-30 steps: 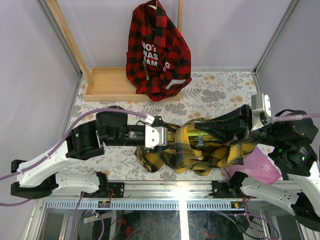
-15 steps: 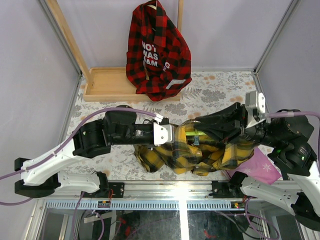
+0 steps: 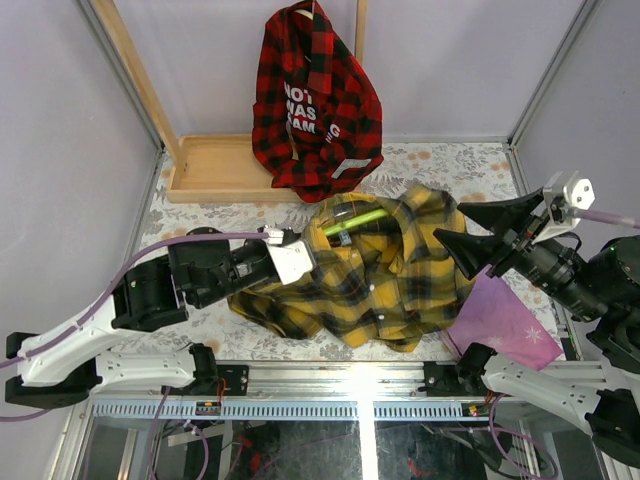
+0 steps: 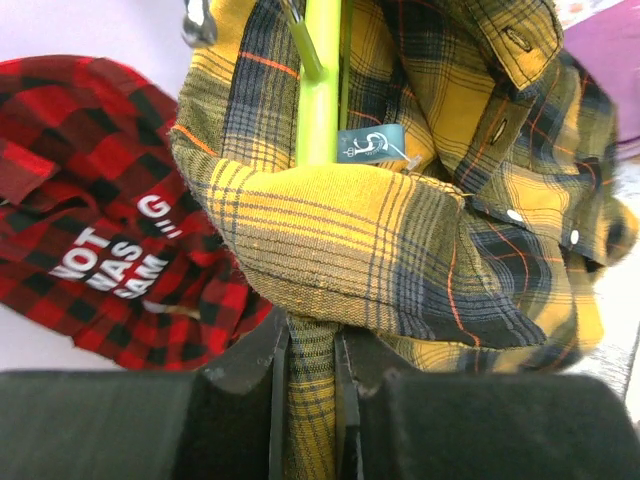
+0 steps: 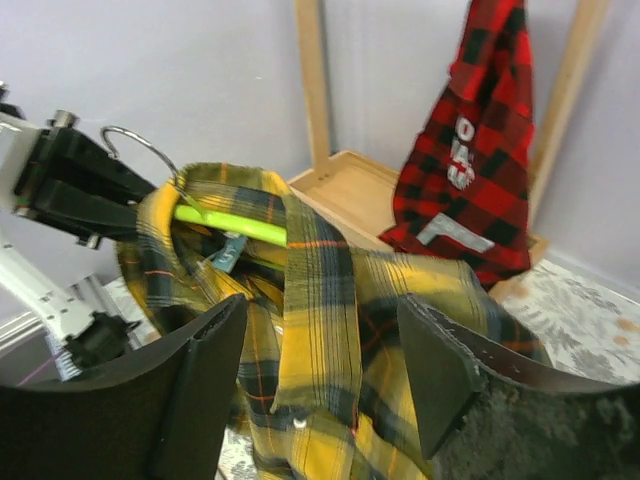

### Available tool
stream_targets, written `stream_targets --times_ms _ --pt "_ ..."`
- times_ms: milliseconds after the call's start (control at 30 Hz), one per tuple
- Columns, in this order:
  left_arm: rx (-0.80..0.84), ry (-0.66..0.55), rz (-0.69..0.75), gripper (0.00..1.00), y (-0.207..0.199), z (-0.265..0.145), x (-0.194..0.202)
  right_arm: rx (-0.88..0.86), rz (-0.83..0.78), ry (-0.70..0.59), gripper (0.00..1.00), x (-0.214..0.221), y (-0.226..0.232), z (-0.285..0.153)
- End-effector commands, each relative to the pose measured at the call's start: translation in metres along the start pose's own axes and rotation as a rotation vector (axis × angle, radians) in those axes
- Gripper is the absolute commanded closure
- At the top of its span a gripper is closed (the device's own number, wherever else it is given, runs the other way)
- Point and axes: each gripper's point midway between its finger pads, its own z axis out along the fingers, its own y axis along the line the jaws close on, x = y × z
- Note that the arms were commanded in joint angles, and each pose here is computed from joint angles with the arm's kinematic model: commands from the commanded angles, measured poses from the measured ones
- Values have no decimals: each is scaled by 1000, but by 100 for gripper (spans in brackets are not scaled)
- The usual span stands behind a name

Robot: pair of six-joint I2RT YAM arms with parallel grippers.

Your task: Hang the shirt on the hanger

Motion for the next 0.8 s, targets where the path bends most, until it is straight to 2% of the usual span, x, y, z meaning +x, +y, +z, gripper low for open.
stream_targets --times_ms 0,233,533,700,767 --pt "-222 -36 40 100 45 0 -18 166 36 86 29 17 -27 14" --pt "-320 63 76 100 63 19 -13 199 -23 111 27 19 -35 61" --pt "-356 36 81 100 74 21 -30 332 -144 137 28 30 -64 97" --pt "-364 32 85 100 78 20 -34 387 -187 170 35 40 -75 101" --pt "-373 35 85 100 80 18 -33 403 -194 171 45 41 -78 99"
